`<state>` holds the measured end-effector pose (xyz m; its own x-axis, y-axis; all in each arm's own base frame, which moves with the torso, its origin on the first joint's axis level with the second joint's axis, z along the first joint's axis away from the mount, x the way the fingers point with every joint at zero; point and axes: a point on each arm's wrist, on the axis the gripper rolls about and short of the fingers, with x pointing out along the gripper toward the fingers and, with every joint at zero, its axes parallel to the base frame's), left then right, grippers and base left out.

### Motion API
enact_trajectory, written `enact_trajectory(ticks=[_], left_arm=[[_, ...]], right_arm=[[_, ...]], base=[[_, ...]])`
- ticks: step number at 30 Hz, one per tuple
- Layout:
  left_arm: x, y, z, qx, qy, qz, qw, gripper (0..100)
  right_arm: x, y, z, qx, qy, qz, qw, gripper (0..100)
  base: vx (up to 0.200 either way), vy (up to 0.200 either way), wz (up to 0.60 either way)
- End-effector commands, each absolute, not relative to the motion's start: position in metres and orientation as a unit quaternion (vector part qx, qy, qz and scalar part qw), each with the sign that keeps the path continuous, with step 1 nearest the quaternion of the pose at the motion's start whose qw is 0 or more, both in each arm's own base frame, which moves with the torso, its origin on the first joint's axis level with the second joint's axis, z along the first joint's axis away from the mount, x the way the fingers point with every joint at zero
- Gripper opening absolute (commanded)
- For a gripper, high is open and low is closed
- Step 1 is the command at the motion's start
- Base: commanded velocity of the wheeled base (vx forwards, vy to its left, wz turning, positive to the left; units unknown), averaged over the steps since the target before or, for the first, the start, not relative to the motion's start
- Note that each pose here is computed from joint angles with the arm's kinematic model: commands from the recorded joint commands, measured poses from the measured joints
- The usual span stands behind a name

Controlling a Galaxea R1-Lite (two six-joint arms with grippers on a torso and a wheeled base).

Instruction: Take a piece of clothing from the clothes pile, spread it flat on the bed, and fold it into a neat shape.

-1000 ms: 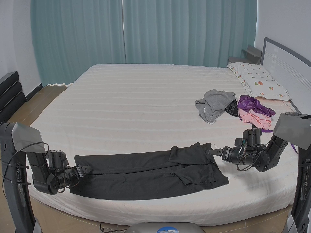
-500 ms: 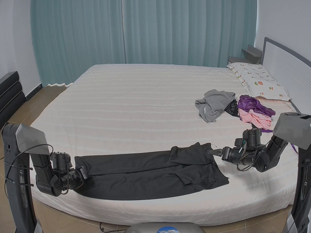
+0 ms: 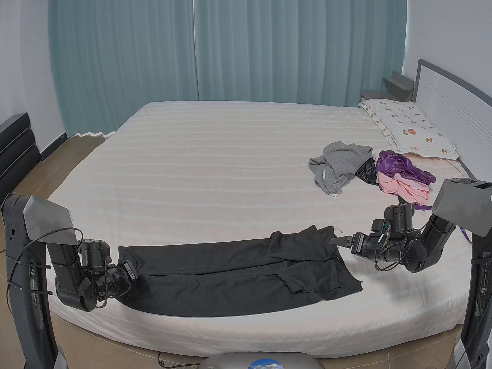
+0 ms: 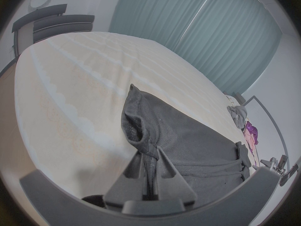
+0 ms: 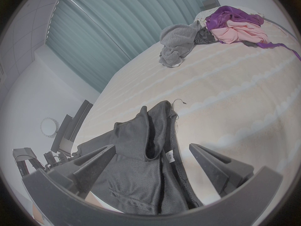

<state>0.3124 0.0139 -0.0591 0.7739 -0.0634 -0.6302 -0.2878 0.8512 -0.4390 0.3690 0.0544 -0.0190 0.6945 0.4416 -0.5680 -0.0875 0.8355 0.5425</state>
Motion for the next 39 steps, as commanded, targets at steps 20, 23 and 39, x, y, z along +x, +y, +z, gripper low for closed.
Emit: enact_trajectory(ticks=[20, 23, 39], left_arm=[[0.322, 0.016, -0.054, -0.277, 0.309, 0.064, 0.908, 0], [0.331, 0.016, -0.051, -0.294, 0.29, 0.073, 0.908, 0], [0.335, 0.014, -0.04, -0.319, 0.27, 0.075, 0.905, 0]], right_arm=[[0.369, 0.055, -0.02, 0.245, 0.363, 0.149, 0.887, 100], [0.368, 0.056, -0.021, 0.245, 0.365, 0.15, 0.886, 100], [0.369, 0.056, -0.022, 0.245, 0.365, 0.15, 0.886, 100]], base=[[-0.06, 0.0, 0.0], [0.0, 0.0, 0.0], [0.0, -0.063, 0.0]])
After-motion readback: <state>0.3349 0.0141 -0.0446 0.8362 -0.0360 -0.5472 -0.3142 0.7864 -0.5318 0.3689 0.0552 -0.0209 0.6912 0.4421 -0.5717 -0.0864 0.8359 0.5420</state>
